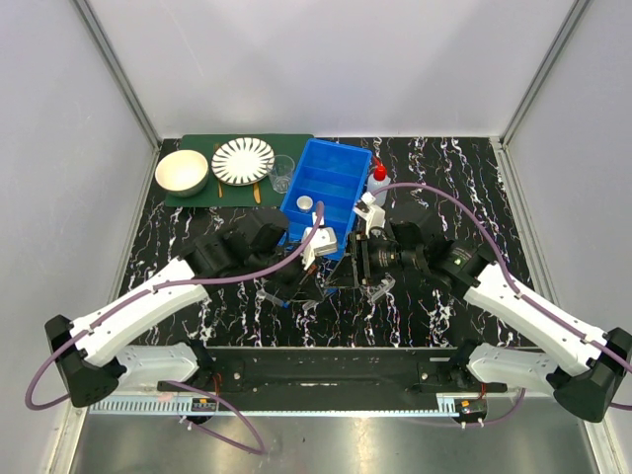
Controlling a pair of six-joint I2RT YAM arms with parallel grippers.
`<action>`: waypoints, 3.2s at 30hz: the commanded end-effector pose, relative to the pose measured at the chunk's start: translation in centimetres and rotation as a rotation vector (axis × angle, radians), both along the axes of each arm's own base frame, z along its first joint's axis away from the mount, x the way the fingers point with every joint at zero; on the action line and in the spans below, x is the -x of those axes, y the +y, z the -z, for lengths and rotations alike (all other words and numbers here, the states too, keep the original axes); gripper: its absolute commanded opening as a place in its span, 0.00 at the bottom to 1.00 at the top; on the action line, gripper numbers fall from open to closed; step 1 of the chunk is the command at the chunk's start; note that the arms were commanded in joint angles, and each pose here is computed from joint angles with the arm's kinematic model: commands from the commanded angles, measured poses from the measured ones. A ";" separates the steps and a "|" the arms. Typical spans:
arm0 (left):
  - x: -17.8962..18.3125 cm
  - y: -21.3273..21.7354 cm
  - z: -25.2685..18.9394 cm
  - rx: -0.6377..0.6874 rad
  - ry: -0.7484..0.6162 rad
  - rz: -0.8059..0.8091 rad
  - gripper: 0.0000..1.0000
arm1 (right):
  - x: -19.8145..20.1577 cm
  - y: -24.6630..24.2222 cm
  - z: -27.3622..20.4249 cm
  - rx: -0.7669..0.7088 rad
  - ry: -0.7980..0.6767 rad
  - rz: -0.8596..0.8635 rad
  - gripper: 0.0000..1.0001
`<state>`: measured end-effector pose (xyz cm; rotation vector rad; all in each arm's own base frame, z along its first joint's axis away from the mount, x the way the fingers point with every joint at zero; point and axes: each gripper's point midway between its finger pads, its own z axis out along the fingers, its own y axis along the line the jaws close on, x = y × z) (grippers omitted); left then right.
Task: Organize the chemistry lab equipment
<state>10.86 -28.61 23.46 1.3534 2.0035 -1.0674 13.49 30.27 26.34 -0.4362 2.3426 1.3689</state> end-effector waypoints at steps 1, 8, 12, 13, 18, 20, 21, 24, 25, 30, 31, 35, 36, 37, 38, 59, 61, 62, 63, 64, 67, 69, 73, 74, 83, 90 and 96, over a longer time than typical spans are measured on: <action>-0.5 -0.2 -2.4 0.061 -0.080 -0.004 0.00 | 0.1 0.5 -0.3 -0.011 -0.026 -0.018 0.54; -0.9 -0.6 -2.7 0.061 -0.088 -0.004 0.00 | 0.3 0.8 -0.1 -0.014 -0.021 -0.025 0.51; -1.2 -0.9 -2.9 0.060 -0.089 -0.001 0.00 | 0.5 1.1 0.0 -0.017 -0.014 -0.031 0.50; -1.2 -1.0 -3.1 0.064 -0.091 0.000 0.00 | 0.5 1.1 0.1 -0.017 -0.014 -0.032 0.50; -1.2 -1.0 -3.2 0.067 -0.092 0.003 0.00 | 0.5 1.3 0.2 -0.015 -0.014 -0.034 0.41; -1.1 -1.1 -3.2 0.068 -0.090 0.006 0.00 | 0.5 1.3 0.0 -0.019 -0.020 -0.035 0.35; -1.2 -1.0 -3.1 0.066 -0.091 0.003 0.00 | 0.4 1.4 0.1 -0.014 -0.019 -0.034 0.31; -1.2 -1.0 -3.0 0.063 -0.094 0.001 0.00 | 0.4 1.5 0.2 -0.012 -0.016 -0.037 0.18; -1.3 -1.0 -3.0 0.063 -0.097 0.000 0.00 | 0.4 1.6 0.4 -0.009 -0.012 -0.036 0.16; -1.3 -0.9 -3.0 0.061 -0.100 -0.004 0.04 | 0.2 1.6 0.6 0.001 -0.012 -0.025 0.00; -1.4 -0.9 -3.0 0.061 -0.103 -0.009 0.09 | 0.2 1.7 0.6 0.002 -0.011 -0.025 0.00; -1.3 -0.7 -3.0 0.070 -0.115 -0.008 0.42 | 0.2 1.7 0.4 0.007 -0.021 -0.022 0.00; -1.3 -0.6 -2.9 0.068 -0.115 -0.009 0.45 | 0.1 1.6 0.5 0.010 -0.024 -0.019 0.00; -1.2 -0.5 -2.9 0.072 -0.119 -0.008 0.49 | 0.1 1.6 0.4 0.014 -0.024 -0.018 0.00; -1.2 -0.5 -3.0 0.075 -0.119 -0.008 0.60 | 0.0 1.6 0.5 0.021 -0.024 -0.018 0.00; -7.6 7.1 -0.2 -0.160 -0.221 -0.647 0.99 | -9.8 -10.5 7.6 0.714 -0.141 0.449 0.00; -8.0 7.8 0.2 -0.169 -0.217 -0.711 0.99 | -10.1 -11.0 8.7 0.738 -0.128 0.464 0.00; -8.3 8.5 0.7 -0.186 -0.227 -0.744 0.99 | -10.4 -11.4 9.0 0.747 -0.122 0.474 0.00; -8.3 8.8 0.7 -0.185 -0.230 -0.760 0.99 | -10.6 -11.6 9.6 0.761 -0.110 0.480 0.00; -8.3 9.0 0.9 -0.188 -0.230 -0.773 0.99 | -10.7 -11.8 10.0 0.774 -0.103 0.481 0.00; -8.1 9.6 1.2 -0.193 -0.229 -0.792 0.99 | -11.0 -11.6 10.9 0.801 -0.087 0.469 0.00; -8.1 9.9 1.3 -0.194 -0.236 -0.799 0.99 | -11.3 -11.7 11.4 0.822 -0.084 0.472 0.00; -8.1 10.0 1.3 -0.194 -0.243 -0.796 0.99 | -12.0 -11.8 12.5 0.881 -0.082 0.467 0.00; -8.0 10.1 1.5 -0.199 -0.244 -0.791 0.99 | -12.2 -12.1 12.7 0.897 -0.085 0.475 0.00; -8.0 10.4 1.8 -0.210 -0.258 -0.785 0.99 | -13.0 -11.8 13.9 0.929 -0.082 0.474 0.00; -8.0 10.5 1.7 -0.206 -0.266 -0.785 0.99 | -13.2 -12.0 14.8 0.953 -0.076 0.477 0.00; -8.0 10.5 1.5 -0.203 -0.270 -0.783 0.99 | -13.7 -11.7 14.7 0.941 -0.084 0.487 0.00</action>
